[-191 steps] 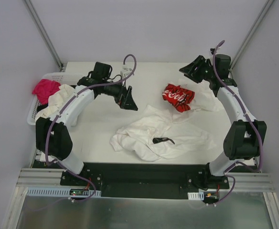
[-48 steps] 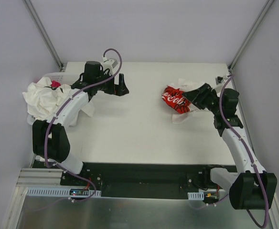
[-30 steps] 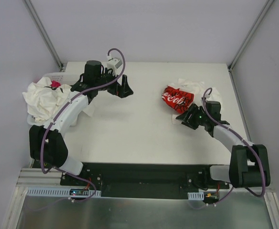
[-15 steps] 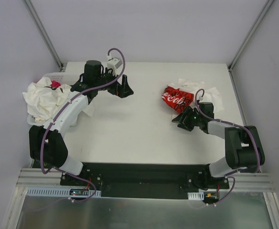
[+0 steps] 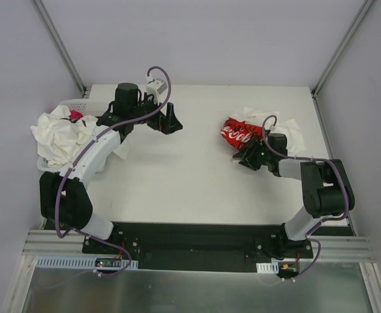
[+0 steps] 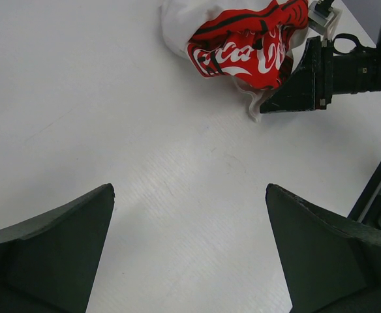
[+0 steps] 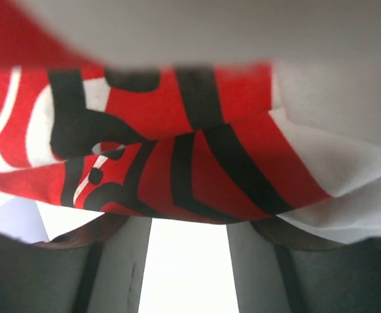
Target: Fold and stack the t-shirts
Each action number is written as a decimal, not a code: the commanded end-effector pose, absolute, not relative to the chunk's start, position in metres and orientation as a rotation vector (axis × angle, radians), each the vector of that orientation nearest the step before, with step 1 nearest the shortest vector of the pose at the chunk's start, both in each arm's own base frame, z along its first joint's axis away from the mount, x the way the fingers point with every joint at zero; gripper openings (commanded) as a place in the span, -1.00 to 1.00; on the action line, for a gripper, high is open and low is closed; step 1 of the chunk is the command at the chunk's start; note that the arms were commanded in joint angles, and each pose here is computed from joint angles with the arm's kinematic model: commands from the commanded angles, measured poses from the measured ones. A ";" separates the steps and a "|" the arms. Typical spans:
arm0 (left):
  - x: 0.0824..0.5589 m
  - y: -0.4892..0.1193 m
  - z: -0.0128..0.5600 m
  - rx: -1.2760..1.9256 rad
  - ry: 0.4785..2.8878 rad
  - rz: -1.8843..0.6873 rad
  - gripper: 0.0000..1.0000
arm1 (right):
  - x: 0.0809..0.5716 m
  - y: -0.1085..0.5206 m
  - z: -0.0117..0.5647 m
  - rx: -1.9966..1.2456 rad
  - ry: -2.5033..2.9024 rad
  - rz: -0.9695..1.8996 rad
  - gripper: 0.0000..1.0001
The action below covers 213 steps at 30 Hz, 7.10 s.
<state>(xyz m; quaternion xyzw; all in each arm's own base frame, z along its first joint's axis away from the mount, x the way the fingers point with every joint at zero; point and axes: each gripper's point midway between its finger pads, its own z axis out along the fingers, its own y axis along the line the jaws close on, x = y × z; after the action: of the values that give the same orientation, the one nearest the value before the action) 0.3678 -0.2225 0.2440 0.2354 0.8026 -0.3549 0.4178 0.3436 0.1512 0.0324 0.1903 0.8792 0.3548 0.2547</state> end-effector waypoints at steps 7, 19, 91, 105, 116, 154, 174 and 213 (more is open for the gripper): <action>0.362 -0.225 0.257 0.647 1.941 -0.897 0.98 | 0.341 0.133 0.004 0.618 2.406 0.743 -0.31; 0.360 -0.226 0.250 0.648 1.958 -0.907 0.98 | 0.343 0.130 0.014 0.591 2.366 0.685 -0.80; 0.358 -0.299 0.200 0.687 2.069 -1.067 0.98 | 0.352 0.169 0.677 -0.136 0.956 -0.043 -0.99; 0.349 -0.297 0.215 0.679 2.041 -1.059 0.98 | 0.389 0.173 0.646 -0.131 1.056 -0.130 -0.99; 0.317 -0.322 0.228 0.776 1.998 -1.190 0.98 | 0.409 0.172 0.641 -0.110 1.083 -0.170 -0.99; 0.358 -0.361 0.195 0.818 2.063 -1.070 -1.00 | 0.400 0.151 0.632 -0.078 1.133 -0.122 -0.99; 0.379 -0.218 0.456 0.510 1.664 -0.486 -1.00 | 0.430 0.130 0.581 -0.056 1.268 -0.191 -0.99; 0.360 -0.138 0.553 0.366 1.458 -0.261 -1.00 | 0.423 0.066 0.552 0.132 1.343 -0.319 -0.99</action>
<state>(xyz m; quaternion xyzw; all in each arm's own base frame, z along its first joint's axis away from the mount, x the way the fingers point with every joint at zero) 0.3785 -0.1570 0.4971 0.1804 0.7142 -0.1379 0.6621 0.4487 0.0832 0.5121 0.0188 0.6566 -0.1668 0.7353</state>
